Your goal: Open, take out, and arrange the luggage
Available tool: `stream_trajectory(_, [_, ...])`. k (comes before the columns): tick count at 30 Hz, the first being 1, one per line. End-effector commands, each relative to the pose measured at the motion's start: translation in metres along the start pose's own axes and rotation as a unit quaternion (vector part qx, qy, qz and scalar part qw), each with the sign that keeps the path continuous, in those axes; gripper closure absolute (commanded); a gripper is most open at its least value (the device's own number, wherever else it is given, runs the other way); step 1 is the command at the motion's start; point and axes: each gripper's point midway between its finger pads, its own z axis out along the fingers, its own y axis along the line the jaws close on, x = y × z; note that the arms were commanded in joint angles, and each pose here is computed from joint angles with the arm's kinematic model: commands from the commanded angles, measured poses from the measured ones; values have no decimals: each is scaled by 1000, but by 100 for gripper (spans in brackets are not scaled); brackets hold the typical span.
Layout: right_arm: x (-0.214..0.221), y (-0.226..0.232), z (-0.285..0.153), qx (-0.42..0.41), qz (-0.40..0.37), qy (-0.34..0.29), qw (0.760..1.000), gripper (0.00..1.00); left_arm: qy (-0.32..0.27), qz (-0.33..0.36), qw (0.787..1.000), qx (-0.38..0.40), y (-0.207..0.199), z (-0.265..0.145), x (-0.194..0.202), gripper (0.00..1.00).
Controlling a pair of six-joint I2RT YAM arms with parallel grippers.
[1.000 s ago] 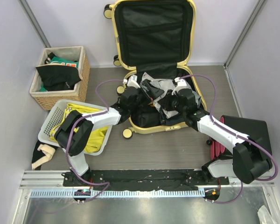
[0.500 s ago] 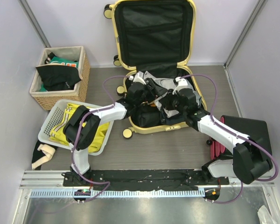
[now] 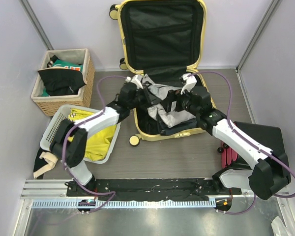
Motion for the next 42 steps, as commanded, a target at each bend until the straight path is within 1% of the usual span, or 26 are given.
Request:
stream_trajectory(1, [-52, 15, -15, -21, -52, -40, 998, 6, 33, 44, 997, 52, -31, -80, -15, 100])
stream_trajectory(2, [-57, 17, -14, -23, -56, -43, 997, 6, 25, 46, 998, 41, -21, -92, -25, 100])
stream_trajectory(3, [-57, 15, -11, -21, -58, -41, 997, 5, 14, 55, 997, 48, -28, -113, -31, 100])
stream_trajectory(4, [-52, 11, -4, -18, -60, -31, 998, 5, 29, 49, 998, 30, -17, -126, -26, 100])
stream_trajectory(5, [-52, 8, 1, -17, -58, -27, 998, 5, 22, 47, 999, 10, -1, -138, -32, 100])
stream_trajectory(6, [-49, 7, 5, -19, -55, -20, 998, 4, 25, 60, 998, -4, 2, -159, -30, 100])
stream_trajectory(7, [-38, 4, 16, -23, -46, -1, 999, 4, 16, 59, 998, -19, 14, -172, -39, 100])
stream_trajectory(8, [-33, 8, 20, -41, -39, 8, 998, 4, 14, 75, 997, -28, 20, -184, -41, 100])
stream_trajectory(9, [-29, 9, 25, -50, -33, 15, 998, 4, 20, 75, 996, -43, 26, -199, -38, 100])
stream_trajectory(10, [-16, 10, 34, -56, -16, 32, 998, 4, 10, 70, 996, -57, 37, -212, -45, 100])
stream_trajectory(11, [-15, 16, 38, -77, -12, 32, 996, 4, 11, 82, 994, -69, 46, -220, -47, 100])
stream_trajectory(12, [-14, 19, 42, -88, -4, 30, 996, 4, 22, 71, 994, -84, 56, -228, -42, 100])
stream_trajectory(13, [-3, 20, 46, -96, 10, 39, 995, 4, 18, 62, 994, -87, 63, -238, -47, 100])
stream_trajectory(14, [-6, 27, 50, -113, 25, 27, 993, 4, 24, 62, 994, -92, 67, -242, -45, 100])
stream_trajectory(15, [5, 33, 50, -137, 39, 38, 989, 4, 32, 61, 992, -106, 79, -249, -44, 100])
stream_trajectory(16, [12, 35, 54, -149, 48, 45, 987, 4, 28, 56, 991, -122, 90, -255, -47, 100])
stream_trajectory(17, [12, 40, 55, -162, 61, 43, 984, 4, 35, 50, 989, -132, 97, -259, -44, 100])
stream_trajectory(18, [20, 44, 55, -177, 67, 52, 981, 3, 39, 58, 988, -141, 105, -261, -44, 100])
stream_trajectory(22, [30, 53, 57, -210, 100, 57, 971, 3, 38, 61, 978, -198, 135, -269, -47, 100])
stream_trajectory(23, [26, 57, 58, -221, 103, 47, 969, 3, 36, 64, 971, -226, 146, -271, -49, 100])
stream_trajectory(24, [27, 59, 58, -225, 120, 49, 966, 3, 35, 67, 968, -238, 150, -273, -50, 100])
stream_trajectory(29, [23, 68, 59, -249, 153, 42, 956, 3, 24, 83, 955, -283, 171, -277, -57, 100])
stream_trajectory(37, [74, 64, 79, -216, 163, 104, 957, 2, 25, 79, 955, -286, 184, -269, -58, 100])
stream_trajectory(42, [87, 79, 75, -238, 177, 126, 947, 3, 29, 75, 956, -283, 189, -264, -56, 100])
